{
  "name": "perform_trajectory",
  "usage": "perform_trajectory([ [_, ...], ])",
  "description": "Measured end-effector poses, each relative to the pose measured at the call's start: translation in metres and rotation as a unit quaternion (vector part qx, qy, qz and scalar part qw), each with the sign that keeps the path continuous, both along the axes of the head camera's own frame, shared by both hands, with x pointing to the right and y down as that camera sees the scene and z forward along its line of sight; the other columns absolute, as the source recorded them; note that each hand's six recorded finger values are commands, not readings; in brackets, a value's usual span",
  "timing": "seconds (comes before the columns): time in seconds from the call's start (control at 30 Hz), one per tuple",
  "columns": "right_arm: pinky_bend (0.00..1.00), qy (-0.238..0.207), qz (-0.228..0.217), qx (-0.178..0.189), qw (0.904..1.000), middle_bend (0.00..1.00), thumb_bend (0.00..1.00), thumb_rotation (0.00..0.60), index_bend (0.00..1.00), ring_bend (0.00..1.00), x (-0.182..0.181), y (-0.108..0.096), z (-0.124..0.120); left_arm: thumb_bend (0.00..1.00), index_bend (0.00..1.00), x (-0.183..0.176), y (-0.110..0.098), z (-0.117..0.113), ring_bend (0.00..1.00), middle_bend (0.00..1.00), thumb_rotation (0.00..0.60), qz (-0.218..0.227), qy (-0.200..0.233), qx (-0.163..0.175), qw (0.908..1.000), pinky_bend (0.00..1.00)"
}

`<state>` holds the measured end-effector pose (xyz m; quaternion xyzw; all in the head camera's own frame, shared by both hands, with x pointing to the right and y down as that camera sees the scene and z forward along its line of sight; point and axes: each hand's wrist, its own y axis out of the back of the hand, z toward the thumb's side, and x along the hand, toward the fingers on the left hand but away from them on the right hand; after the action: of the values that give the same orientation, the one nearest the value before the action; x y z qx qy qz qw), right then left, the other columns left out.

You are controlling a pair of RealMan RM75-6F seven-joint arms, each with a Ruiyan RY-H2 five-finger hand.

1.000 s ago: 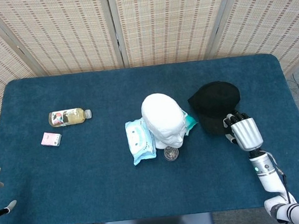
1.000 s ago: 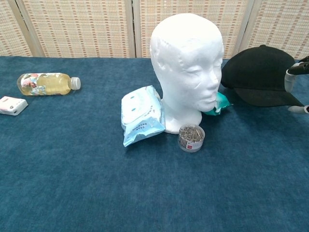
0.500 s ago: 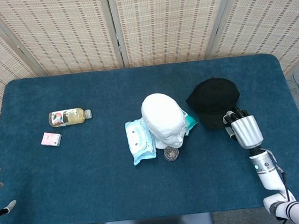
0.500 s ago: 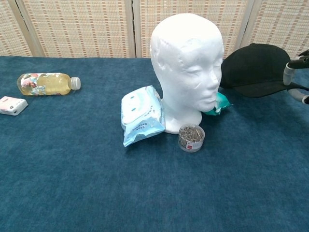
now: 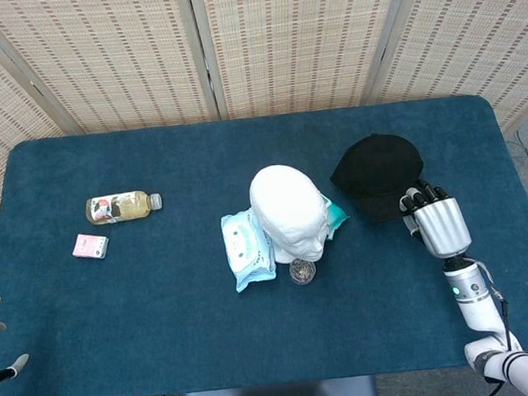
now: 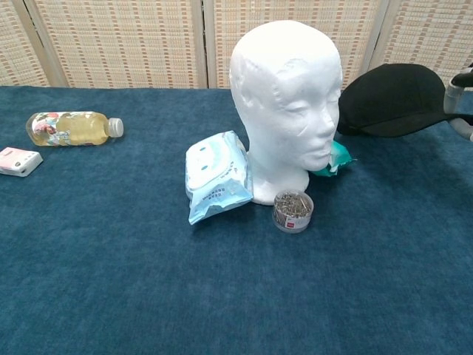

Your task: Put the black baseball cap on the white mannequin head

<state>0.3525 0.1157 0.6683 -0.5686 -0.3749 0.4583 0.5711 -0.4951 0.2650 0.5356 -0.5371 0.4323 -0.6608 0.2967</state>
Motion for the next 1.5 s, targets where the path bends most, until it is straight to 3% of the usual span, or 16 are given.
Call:
perform_trajectory([
  [0.23,0.48,0.002,-0.015,0.046,0.9988,0.53,0.48,0.6,0.73,0.3,-0.002,-0.02,-0.016,0.05,0.15,0.001,0.0,0.0,0.38,0.42,0.6,0.001,0.0,0.0,1.0,0.55],
  [0.87,0.48,0.002,-0.058,0.155,0.9862,0.55,0.48,0.6,0.76,0.31,-0.039,-0.077,-0.056,0.04,0.15,0.0,-0.001,-0.002,0.38,0.42,0.6,-0.001,0.001,0.003,1.0,0.55],
  [1.5,0.48,0.018,-0.096,0.223,0.9698,0.57,0.48,0.6,0.79,0.32,-0.1,-0.127,-0.078,0.04,0.15,-0.002,-0.001,-0.007,0.38,0.42,0.6,-0.003,0.004,0.009,1.0,0.55],
])
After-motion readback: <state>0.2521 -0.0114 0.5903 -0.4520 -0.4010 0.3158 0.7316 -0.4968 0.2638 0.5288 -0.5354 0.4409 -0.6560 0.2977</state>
